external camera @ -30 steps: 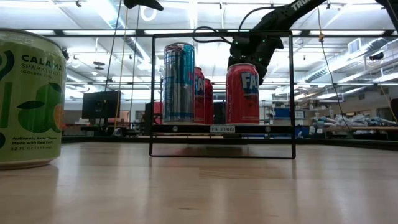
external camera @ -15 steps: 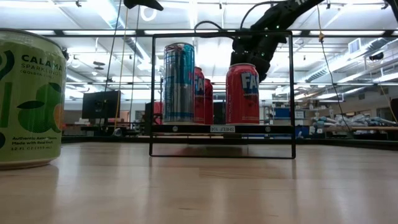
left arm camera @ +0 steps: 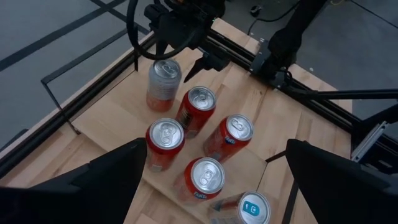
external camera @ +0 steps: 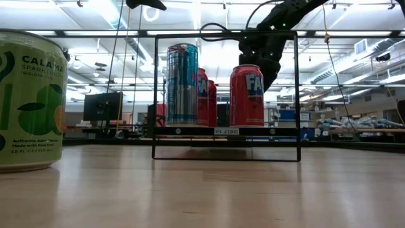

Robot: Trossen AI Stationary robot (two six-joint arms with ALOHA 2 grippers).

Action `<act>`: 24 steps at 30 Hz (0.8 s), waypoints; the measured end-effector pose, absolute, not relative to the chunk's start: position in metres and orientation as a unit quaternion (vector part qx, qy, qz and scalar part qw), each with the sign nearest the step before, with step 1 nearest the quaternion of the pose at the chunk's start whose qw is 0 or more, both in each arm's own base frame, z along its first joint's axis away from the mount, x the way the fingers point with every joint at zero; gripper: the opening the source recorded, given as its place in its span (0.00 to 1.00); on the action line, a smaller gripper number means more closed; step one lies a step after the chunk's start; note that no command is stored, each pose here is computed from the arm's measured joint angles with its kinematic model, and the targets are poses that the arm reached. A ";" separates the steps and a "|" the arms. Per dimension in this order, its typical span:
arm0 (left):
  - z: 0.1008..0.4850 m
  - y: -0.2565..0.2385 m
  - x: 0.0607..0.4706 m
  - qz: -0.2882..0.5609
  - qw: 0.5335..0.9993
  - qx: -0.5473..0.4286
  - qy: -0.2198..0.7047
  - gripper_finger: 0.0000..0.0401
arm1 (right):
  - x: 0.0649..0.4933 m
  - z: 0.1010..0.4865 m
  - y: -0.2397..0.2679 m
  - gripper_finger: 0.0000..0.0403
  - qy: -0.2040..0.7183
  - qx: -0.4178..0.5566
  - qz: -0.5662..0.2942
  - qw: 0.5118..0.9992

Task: Place canned beverage on shelf
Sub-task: Put the pink white soda can on the shelf

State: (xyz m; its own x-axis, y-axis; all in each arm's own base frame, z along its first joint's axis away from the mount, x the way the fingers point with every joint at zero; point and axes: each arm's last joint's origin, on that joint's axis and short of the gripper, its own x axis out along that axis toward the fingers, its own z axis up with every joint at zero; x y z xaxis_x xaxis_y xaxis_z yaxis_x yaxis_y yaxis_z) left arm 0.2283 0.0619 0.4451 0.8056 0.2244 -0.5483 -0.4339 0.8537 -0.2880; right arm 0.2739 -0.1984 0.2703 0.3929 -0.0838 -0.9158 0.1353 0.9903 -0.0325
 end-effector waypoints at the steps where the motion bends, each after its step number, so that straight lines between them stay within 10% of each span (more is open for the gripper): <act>1: 0.445 0.062 0.228 0.177 0.928 -0.204 0.256 0.99 | 0.273 0.270 -0.199 0.94 0.549 0.023 -0.071 0.833; 24: 0.445 0.062 0.228 0.177 0.928 -0.203 0.257 0.99 | 0.264 0.270 -0.211 0.94 0.561 0.020 -0.104 0.821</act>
State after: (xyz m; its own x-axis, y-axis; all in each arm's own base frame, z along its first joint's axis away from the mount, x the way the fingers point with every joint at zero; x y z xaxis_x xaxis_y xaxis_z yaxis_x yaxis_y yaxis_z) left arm 0.2283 0.0619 0.4451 0.8057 0.2241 -0.5484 -0.4324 0.8552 -0.2858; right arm 0.2638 -0.2112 0.2699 0.3487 -0.1486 -0.9254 0.1933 0.9775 -0.0841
